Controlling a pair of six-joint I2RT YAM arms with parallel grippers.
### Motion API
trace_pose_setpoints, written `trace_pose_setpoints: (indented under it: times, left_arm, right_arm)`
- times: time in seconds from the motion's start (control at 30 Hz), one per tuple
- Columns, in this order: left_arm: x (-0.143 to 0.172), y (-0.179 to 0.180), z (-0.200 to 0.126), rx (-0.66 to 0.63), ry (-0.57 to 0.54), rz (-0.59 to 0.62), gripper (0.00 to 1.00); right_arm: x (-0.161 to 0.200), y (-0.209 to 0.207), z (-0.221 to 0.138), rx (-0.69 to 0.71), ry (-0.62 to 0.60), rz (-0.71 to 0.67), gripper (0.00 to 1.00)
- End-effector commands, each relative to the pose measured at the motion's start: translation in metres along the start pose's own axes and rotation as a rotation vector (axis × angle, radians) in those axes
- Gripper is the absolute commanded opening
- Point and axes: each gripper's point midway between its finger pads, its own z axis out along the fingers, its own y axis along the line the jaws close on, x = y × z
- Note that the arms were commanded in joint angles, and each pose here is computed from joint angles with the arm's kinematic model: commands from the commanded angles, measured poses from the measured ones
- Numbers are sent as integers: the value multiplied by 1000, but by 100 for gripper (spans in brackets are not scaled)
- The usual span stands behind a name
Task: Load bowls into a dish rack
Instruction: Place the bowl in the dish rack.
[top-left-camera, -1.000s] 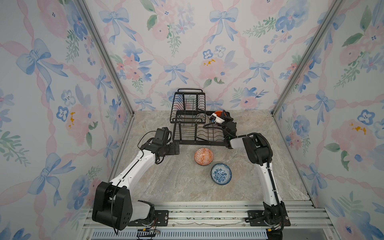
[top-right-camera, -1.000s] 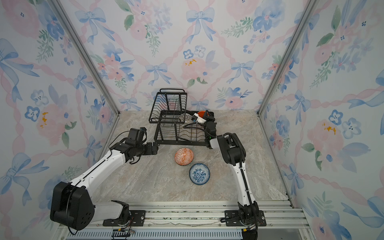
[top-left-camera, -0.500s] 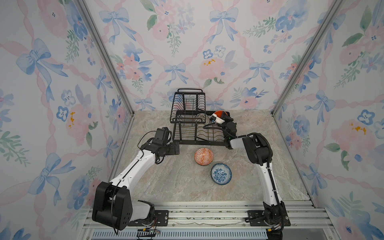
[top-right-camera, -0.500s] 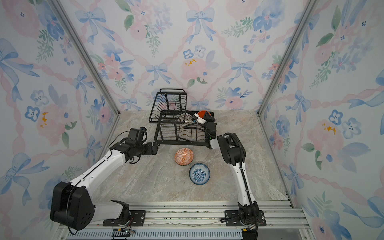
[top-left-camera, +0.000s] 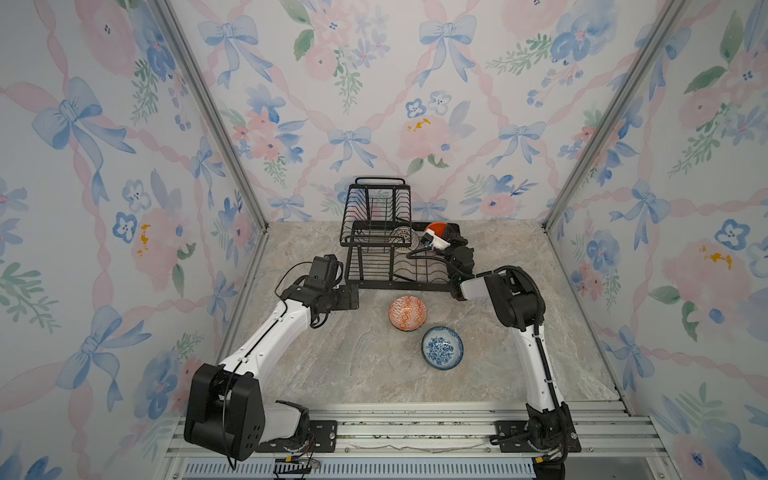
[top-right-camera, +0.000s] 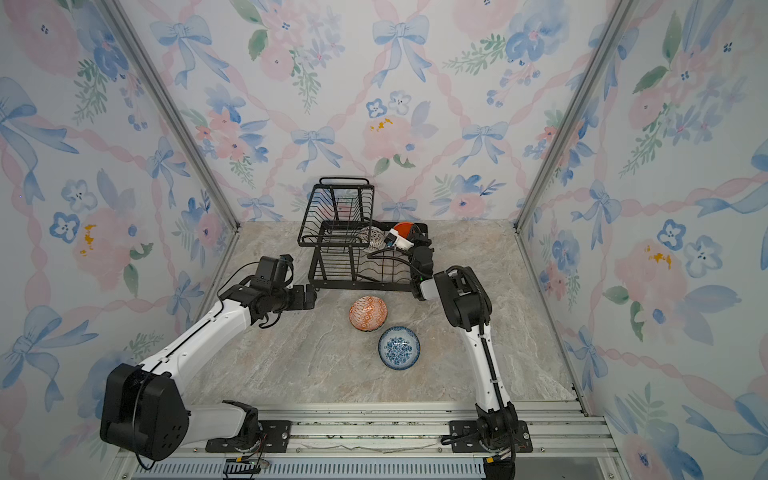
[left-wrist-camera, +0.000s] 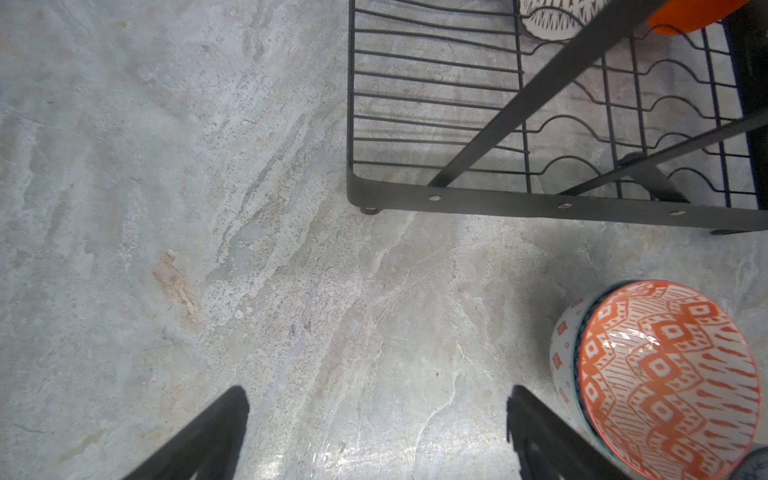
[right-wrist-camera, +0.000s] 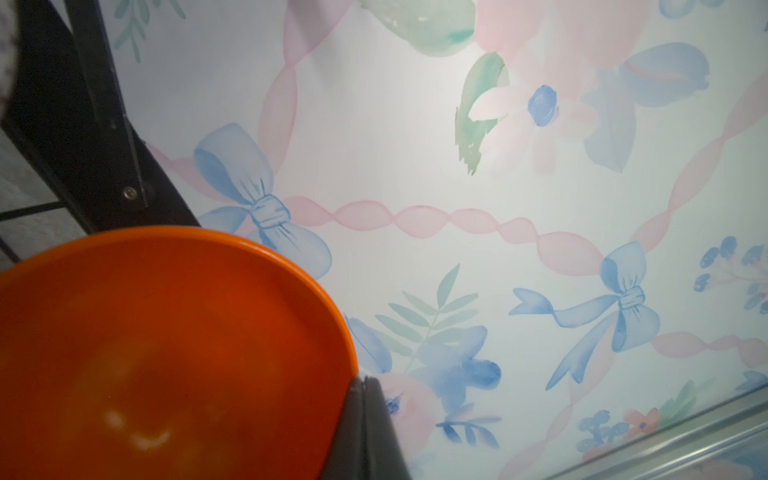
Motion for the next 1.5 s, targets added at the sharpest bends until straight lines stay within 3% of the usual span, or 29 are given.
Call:
trace_pose_setpoints:
  times: [0.0,0.33,0.63,0.77,0.9,0.97,1.1,1.13,1.23,1.47]
  left_arm:
    - [-3,1,-5,11,-20,10,98]
    - [0,1,-9,14,-30,8,98]
    - [2,4,-14,11,-44,1,98]
    - [2,4,-15,7,-48,6,98]
    - [1,5,-17,5,-55,10,98]
    - [0,5,-17,5,-59,12,98]
    - [-1,3,-18,10,-66,16,98]
    - [-1,3,-18,11,-68,16,98]
    - [-2,3,-19,13,-71,17,98]
    - [-3,0,-22,28,-88,19,98]
  right_arm:
    - [-2,-19,-2,62,-1,41,3]
    - [-9,-37,-6,115,-4,66,5]
    - [-17,-50,-11,131,-10,90,17]
    - [-20,-53,-15,127,-15,95,26]
    - [-23,-53,-19,111,-12,103,43]
    - [-24,-54,-22,99,-9,115,54]
    - [-23,-60,-27,81,14,152,89]
    - [-22,-60,-29,72,24,157,94]
    - [-21,-62,-35,41,53,173,99]
    - [-21,-76,-53,-14,148,274,97]
